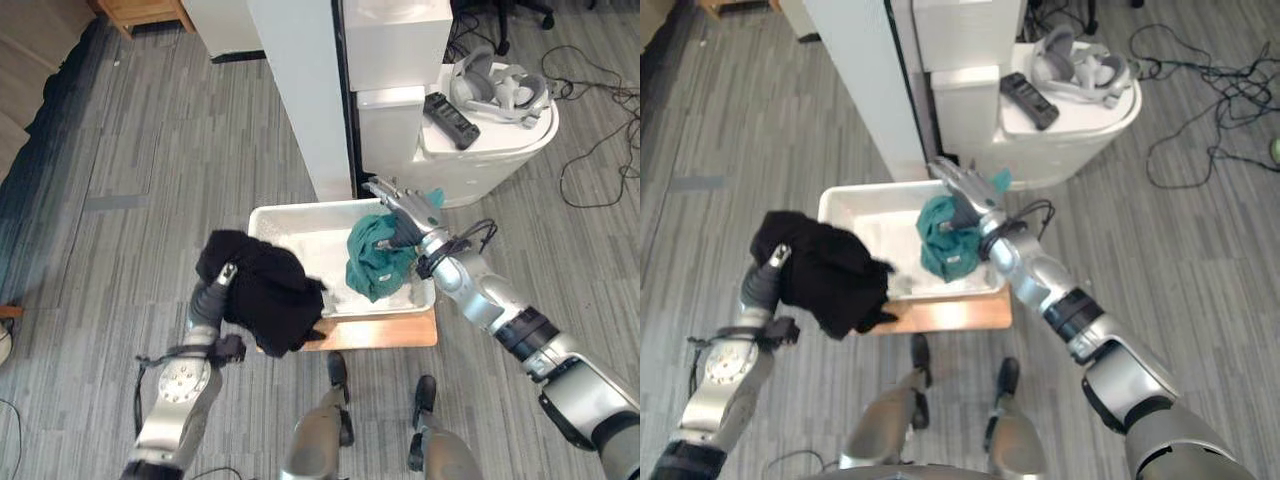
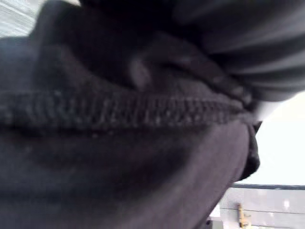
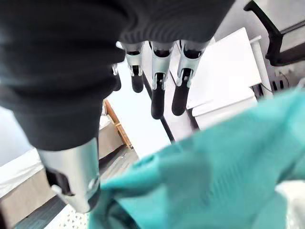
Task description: Tidy up the quilt and then pick up the clothes from the bed and put them into the laundry hamper.
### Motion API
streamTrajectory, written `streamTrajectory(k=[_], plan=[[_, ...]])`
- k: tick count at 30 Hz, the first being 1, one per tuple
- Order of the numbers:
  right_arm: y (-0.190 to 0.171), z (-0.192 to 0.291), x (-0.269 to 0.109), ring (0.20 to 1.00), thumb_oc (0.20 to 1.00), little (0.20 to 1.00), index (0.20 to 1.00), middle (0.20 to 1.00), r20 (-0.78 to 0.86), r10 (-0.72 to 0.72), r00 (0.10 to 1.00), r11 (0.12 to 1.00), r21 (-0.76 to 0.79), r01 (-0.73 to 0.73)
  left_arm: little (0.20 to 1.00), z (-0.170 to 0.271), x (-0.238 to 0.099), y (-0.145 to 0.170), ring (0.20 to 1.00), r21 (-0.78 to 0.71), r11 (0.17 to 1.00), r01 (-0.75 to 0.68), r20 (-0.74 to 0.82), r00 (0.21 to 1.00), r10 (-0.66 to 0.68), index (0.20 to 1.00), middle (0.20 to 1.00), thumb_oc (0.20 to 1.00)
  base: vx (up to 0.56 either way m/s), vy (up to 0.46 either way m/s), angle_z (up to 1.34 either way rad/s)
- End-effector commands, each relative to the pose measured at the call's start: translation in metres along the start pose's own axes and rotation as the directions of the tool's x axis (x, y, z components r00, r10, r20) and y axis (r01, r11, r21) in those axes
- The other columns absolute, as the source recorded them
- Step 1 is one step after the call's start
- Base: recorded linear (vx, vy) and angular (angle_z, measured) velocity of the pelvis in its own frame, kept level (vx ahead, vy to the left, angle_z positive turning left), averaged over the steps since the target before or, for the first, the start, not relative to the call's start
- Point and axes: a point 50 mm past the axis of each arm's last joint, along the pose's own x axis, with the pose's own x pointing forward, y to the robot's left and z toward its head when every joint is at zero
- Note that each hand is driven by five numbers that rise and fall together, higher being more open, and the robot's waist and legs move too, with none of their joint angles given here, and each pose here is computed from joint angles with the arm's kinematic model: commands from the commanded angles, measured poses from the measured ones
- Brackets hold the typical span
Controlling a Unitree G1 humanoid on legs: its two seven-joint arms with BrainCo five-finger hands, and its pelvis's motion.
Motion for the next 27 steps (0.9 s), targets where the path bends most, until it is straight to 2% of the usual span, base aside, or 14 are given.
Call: streamTrajectory(k=[1,6,8,9,10,17,18,19,23,25,27], plan=[[-0.016,0.016,0.002,1.0,1.0,1.0,1.0,1.0,0.078,-0.137,0.987,0.991,0.0,0.137,0.2,0.038,0.015,0.001,0.2,0.116,0.991,-0.067,0.244,0.969,0.037,0.2,0.2,0.2,0.04,-0.026,-0.16],[-0.005,0.017,-0.015,1.0,1.0,1.0,1.0,1.0,0.063,-0.128,0.99,0.991,0.044,0.125,0.2,0.037,0.041,-0.019,0.2,0.214,0.97,-0.112,0.268,0.962,0.052,0.2,0.2,0.2,0.03,-0.022,-0.15],[0.006,0.017,-0.024,1.0,1.0,1.0,1.0,1.0,0.043,-0.101,0.994,0.992,0.081,0.097,0.2,0.032,0.06,-0.023,0.2,0.33,0.932,-0.15,0.25,0.966,0.067,0.2,0.2,0.2,-0.02,0.001,-0.43],[0.016,0.017,-0.033,1.0,1.0,1.0,1.0,1.0,0.027,-0.079,0.997,0.993,0.095,0.076,0.2,0.009,0.072,-0.025,0.2,0.459,0.877,-0.145,0.158,0.984,0.08,0.2,0.2,0.2,-0.1,0.023,-0.7],[0.022,0.018,-0.039,1.0,1.0,1.0,1.0,1.0,0.024,-0.065,0.998,0.993,0.101,0.062,0.2,-0.006,0.075,-0.025,0.2,0.507,0.851,-0.132,0.093,0.991,0.098,0.2,0.2,0.2,-0.12,0.027,-0.72],[0.042,0.018,-0.05,1.0,1.0,1.0,1.0,1.0,0.007,-0.005,1.0,0.996,0.091,0.004,0.2,-0.054,0.063,-0.03,0.2,0.541,0.84,-0.034,-0.123,0.985,0.119,0.2,0.2,0.2,-0.07,0.005,-0.38],[0.047,0.015,-0.056,1.0,1.0,1.0,1.0,1.0,-0.014,0.011,1.0,0.996,0.094,-0.009,0.793,-0.061,0.058,-0.029,0.793,0.536,0.844,-0.008,-0.16,0.981,0.111,0.793,0.793,0.793,0.0,-0.004,-0.09],[0.047,0.015,-0.056,1.0,1.0,1.0,1.0,1.0,-0.014,0.011,1.0,0.995,0.094,-0.01,1.0,-0.061,0.058,-0.029,1.0,0.535,0.845,-0.008,-0.16,0.981,0.111,1.0,1.0,1.0,0.0,-0.008,-0.04],[0.054,0.005,-0.07,1.0,1.0,1.0,1.0,1.0,-0.071,0.046,0.996,0.992,0.118,-0.037,1.0,-0.07,0.047,-0.022,1.0,0.456,0.889,-0.037,-0.213,0.966,0.149,1.0,1.0,1.0,0.02,0.002,0.05],[0.062,0.0,-0.082,1.0,1.0,1.0,1.0,1.0,-0.118,0.084,0.989,0.982,0.176,-0.063,1.0,-0.081,0.032,-0.008,1.0,0.349,0.926,-0.147,-0.266,0.932,0.248,1.0,1.0,1.0,0.08,-0.015,0.05],[0.066,-0.006,-0.09,1.0,1.0,1.0,1.0,1.0,-0.16,0.111,0.981,0.974,0.216,-0.076,1.0,-0.08,0.026,0.004,1.0,0.3,0.926,-0.23,-0.254,0.916,0.31,1.0,1.0,1.0,0.08,-0.028,0.12]])
